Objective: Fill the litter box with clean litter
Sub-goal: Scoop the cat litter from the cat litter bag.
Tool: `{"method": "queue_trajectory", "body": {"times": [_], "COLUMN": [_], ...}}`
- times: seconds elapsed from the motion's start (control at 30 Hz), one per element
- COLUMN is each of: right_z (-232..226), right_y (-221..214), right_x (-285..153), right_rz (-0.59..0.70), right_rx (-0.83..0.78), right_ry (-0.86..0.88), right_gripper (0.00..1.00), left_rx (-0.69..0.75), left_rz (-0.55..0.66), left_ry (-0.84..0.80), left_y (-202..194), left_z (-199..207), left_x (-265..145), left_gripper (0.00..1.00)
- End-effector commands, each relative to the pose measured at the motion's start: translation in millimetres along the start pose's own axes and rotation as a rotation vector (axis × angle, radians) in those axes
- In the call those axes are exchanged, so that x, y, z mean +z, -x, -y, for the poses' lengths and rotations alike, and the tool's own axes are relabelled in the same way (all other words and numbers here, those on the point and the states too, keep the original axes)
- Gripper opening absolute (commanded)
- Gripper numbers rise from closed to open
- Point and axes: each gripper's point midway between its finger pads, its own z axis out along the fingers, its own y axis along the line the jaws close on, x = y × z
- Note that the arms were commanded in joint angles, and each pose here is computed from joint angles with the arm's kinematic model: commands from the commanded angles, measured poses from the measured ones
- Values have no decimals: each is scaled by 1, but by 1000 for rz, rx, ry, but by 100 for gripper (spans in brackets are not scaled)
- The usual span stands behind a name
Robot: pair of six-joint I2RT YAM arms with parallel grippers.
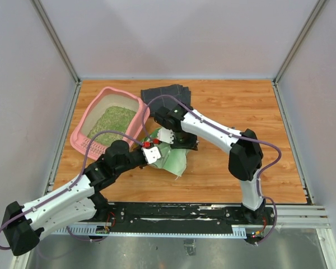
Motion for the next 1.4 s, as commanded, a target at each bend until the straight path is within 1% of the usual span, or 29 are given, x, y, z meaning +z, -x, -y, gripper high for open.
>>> {"method": "queue_trajectory", "body": {"times": [0.0,0.17,0.23,0.37,0.43,0.47,0.5,0.53,0.57,0.7,0.77,0.8,0.83,0.87,1.03,1.07,1.1,1.13,1.37], "right_z": [12,15,14,16,18,19,19,18,17,12,12,12,11,11,11,12,12,12,12], "right_y": [45,41,38,32,29,27,26,25,25,26,26,26,26,25,25,25,25,25,28], "right_x": [18,6,-3,-18,-20,-17,-18,-19,-21,-28,-31,-35,-37,-40,-49,-51,-52,-54,-72], "right_rz": [303,502,554,658,682,682,691,705,718,766,780,794,805,815,845,851,854,859,905], "right_rx": [103,197,217,239,255,261,258,253,248,221,224,225,224,226,225,227,228,227,226], "right_ry": [-8,-32,-42,-76,-93,-103,-113,-118,-123,-120,-125,-129,-131,-136,-151,-154,-155,-156,-149], "right_gripper": [1,1,14,19,20,22,27,30,30,16,15,19,25,28,30,32,36,37,38], "left_rx": [-30,-42,-46,-53,-56,-57,-58,-58,-57,-57,-58,-58,-59,-59,-58,-58,-58,-58,-58], "left_rz": [-9,16,27,24,29,31,31,29,26,27,25,23,22,22,26,26,26,28,33], "left_ry": [20,16,16,13,14,14,14,14,13,12,11,11,11,10,13,13,14,14,7], "left_y": [-6,2,5,3,3,4,4,3,2,1,1,1,0,0,1,1,1,1,2], "left_z": [-3,-5,-6,-7,-7,-7,-7,-7,-7,-7,-7,-7,-7,-7,-8,-8,-8,-8,-7], "left_x": [-3,-4,-3,-2,-3,-3,-3,-3,-3,-3,-2,-3,-3,-3,-3,-3,-3,-4,-4], "left_gripper": [0,0,0,0,0,0,0,0,0,0,0,0,0,0,0,0,0,0,0]}}
